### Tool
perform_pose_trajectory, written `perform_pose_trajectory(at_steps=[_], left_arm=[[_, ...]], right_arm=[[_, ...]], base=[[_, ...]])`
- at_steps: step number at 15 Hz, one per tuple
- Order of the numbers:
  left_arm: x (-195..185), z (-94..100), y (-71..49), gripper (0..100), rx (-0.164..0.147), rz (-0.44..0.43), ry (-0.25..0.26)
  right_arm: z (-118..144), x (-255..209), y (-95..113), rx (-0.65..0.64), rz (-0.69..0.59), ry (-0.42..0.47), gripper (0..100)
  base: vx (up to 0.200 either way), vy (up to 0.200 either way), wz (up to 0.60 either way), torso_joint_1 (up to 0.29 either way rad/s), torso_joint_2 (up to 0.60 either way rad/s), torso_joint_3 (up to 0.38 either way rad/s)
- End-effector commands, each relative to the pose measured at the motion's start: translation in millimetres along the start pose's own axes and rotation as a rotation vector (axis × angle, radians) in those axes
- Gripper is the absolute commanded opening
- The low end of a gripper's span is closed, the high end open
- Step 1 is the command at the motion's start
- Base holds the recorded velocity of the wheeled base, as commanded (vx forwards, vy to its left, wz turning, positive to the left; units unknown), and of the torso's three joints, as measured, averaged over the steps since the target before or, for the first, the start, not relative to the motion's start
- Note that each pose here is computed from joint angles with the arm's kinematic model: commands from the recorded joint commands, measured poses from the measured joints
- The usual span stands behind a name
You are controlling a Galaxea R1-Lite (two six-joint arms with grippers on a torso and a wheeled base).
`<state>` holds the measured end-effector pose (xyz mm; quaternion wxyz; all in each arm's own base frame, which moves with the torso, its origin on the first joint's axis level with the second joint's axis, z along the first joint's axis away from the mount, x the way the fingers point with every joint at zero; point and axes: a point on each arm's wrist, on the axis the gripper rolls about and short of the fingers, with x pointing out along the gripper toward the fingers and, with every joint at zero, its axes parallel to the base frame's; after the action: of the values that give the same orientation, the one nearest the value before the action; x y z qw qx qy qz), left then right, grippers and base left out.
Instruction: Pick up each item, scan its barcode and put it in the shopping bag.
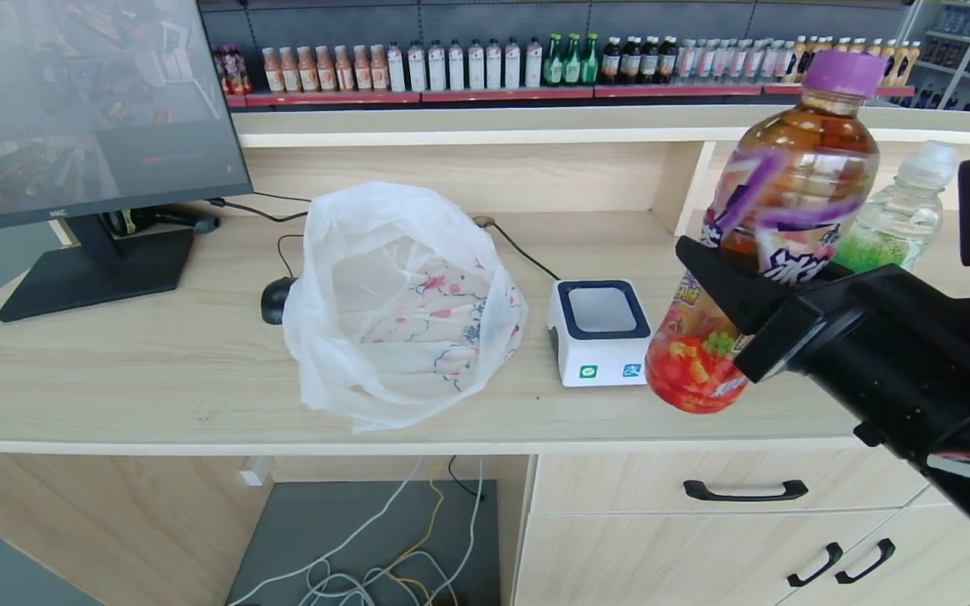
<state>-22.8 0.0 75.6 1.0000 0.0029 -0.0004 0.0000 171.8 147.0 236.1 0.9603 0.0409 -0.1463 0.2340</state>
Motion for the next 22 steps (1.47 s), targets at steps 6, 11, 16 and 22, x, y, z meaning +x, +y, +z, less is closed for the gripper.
perform_pose_trajectory(at_steps=[6, 11, 16, 22], left_arm=[[0.0, 0.0, 0.0, 100, -0.003, 0.002, -0.001], [0.0, 0.0, 0.0, 100, -0.001, 0.002, -0.001], [0.0, 0.0, 0.0, 100, -0.006, 0.003, -0.001], [0.0, 0.0, 0.0, 100, -0.006, 0.002, -0.001]], right_arm=[[-23.0, 34.4, 13.5, -0.128, 0.132, -0.007, 0], [-33.5, 69.5, 8.8, -0.184, 0.071, -0.148, 0], [-29.9, 75.9, -8.3, -0.190, 0.013, -0.167, 0], [-32.4, 75.4, -13.0, -0.165, 0.001, -0.156, 0]], base=[[0.000, 0.000, 0.00, 0.000, 0.00, 0.000], [0.000, 0.000, 0.00, 0.000, 0.00, 0.000], [0.000, 0.040, 0.00, 0.000, 0.00, 0.000], [0.000, 0.200, 0.00, 0.006, 0.00, 0.004]])
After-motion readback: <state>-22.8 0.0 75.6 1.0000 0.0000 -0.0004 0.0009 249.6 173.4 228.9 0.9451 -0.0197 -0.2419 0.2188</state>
